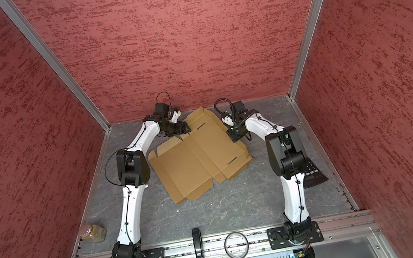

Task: Assemble paper box
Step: Rotate the paper box at the center of the table.

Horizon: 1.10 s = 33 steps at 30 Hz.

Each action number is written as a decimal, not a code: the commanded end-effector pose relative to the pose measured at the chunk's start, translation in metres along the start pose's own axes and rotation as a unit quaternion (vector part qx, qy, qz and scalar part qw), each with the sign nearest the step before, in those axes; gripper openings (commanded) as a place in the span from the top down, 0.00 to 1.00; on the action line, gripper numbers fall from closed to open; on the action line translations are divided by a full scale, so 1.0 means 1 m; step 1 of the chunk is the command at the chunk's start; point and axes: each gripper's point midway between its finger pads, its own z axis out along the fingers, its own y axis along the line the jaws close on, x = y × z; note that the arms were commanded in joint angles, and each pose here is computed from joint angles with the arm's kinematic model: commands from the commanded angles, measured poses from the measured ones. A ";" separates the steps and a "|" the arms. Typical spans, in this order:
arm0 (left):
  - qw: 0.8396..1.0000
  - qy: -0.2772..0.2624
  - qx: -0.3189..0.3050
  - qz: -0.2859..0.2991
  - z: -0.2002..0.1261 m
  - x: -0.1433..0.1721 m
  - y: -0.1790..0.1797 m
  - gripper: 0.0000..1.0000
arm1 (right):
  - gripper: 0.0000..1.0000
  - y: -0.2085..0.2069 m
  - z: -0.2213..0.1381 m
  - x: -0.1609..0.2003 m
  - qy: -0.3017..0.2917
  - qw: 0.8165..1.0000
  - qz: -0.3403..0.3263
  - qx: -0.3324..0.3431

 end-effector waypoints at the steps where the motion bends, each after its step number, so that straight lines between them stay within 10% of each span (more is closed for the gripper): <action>1: 1.000 -0.007 0.020 -0.001 0.001 -0.004 -0.005 0.23 | 0.95 0.004 -0.010 -0.013 -0.029 1.000 -0.011 -0.001; 33: 1.000 -0.005 0.011 0.000 -0.006 0.004 -0.013 0.65 | 0.94 -0.007 0.001 -0.017 -0.026 0.999 0.020 0.018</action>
